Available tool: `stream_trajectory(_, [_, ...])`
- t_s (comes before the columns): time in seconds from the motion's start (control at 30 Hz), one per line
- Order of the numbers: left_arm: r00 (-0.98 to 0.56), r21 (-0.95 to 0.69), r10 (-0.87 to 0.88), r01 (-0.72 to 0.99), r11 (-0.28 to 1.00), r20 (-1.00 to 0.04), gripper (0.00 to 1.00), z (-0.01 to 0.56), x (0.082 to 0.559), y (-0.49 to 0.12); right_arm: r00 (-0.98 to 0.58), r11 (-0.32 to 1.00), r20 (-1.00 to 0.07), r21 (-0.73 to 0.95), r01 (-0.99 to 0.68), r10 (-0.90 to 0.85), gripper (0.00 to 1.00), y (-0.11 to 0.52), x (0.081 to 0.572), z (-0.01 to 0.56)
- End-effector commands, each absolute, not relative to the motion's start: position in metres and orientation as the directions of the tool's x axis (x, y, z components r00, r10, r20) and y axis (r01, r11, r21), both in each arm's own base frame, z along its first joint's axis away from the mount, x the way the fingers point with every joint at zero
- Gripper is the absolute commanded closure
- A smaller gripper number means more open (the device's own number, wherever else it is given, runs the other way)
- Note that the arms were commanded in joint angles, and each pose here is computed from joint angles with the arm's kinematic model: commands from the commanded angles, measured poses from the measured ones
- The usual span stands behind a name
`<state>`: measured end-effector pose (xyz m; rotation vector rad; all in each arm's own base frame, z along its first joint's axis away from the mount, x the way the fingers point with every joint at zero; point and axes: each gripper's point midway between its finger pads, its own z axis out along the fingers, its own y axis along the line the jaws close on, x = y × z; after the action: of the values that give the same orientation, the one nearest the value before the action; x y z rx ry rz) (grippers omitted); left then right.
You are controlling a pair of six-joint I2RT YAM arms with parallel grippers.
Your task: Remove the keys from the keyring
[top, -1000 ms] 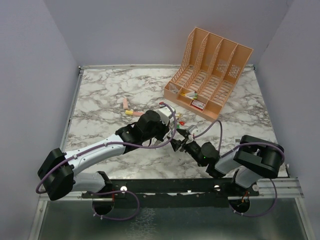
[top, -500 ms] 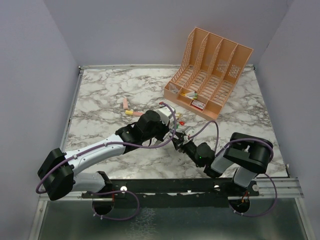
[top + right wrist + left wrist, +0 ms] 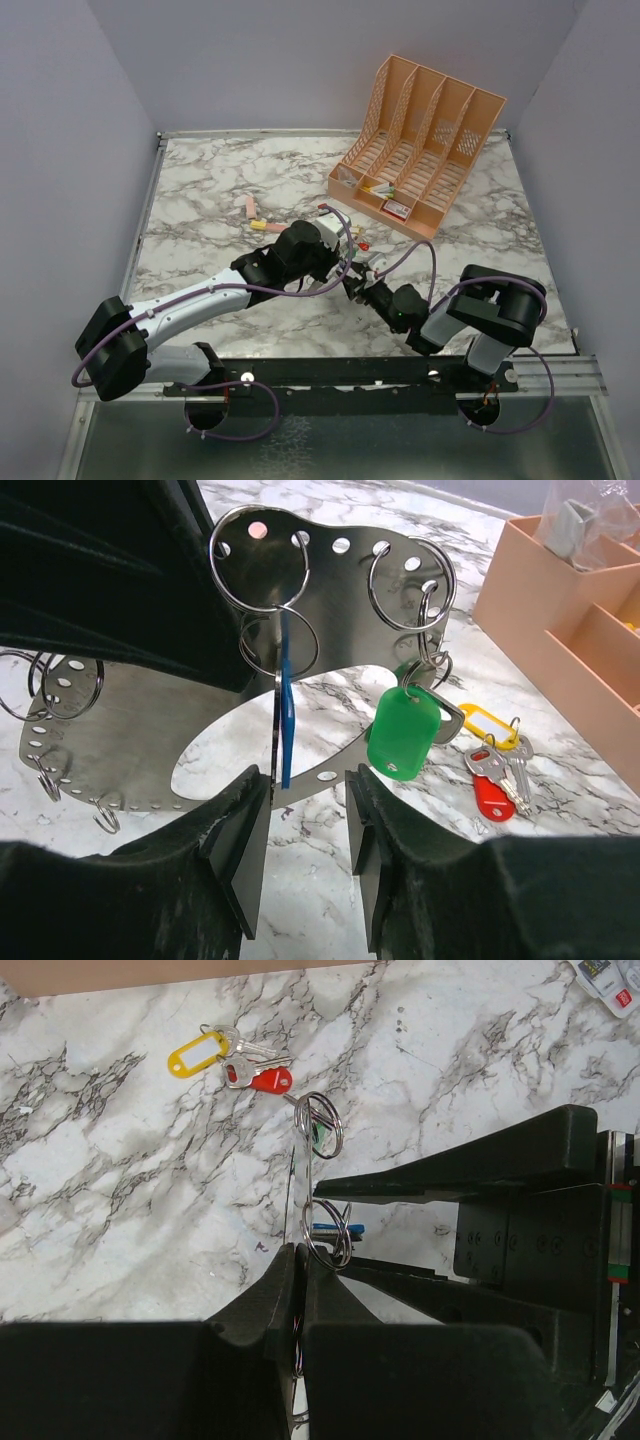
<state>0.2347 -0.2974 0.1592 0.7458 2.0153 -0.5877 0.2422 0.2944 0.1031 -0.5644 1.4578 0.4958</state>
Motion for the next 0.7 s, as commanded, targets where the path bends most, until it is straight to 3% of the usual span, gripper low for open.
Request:
stream_trajectory(0.0, [-0.405,-0.138,0.234,0.704,0.696,-0.884,1.0,0.182,0.238,-0.303,0.19,0.776,-0.967,0.014,-0.631,0.172,0.58,0.301,0.244,0.165])
stream_trajectory(0.13, [-0.402,-0.133,0.241,0.707,0.694,-0.883,1.0,0.181,0.238,-0.303,0.197,0.77,-0.965,0.006,-0.638,0.171,0.68,0.302,0.243,0.168])
stream_trajectory(0.27, [-0.39,-0.116,0.254,0.713,0.691,-0.885,1.0,0.18,0.238,-0.302,0.19,0.749,-0.967,-0.001,-0.663,0.167,0.96,0.306,0.239,0.171])
stream_trajectory(0.3, [-0.385,-0.108,0.26,0.715,0.691,-0.886,1.0,0.18,0.238,-0.301,0.185,0.747,-0.969,-0.001,-0.665,0.164,0.99,0.306,0.238,0.171])
stream_trajectory(0.67, [-0.317,-0.004,0.342,0.739,0.674,-0.885,1.0,0.165,0.235,-0.283,0.035,0.688,-0.999,-0.039,-0.725,-0.019,1.0,0.292,0.214,0.16])
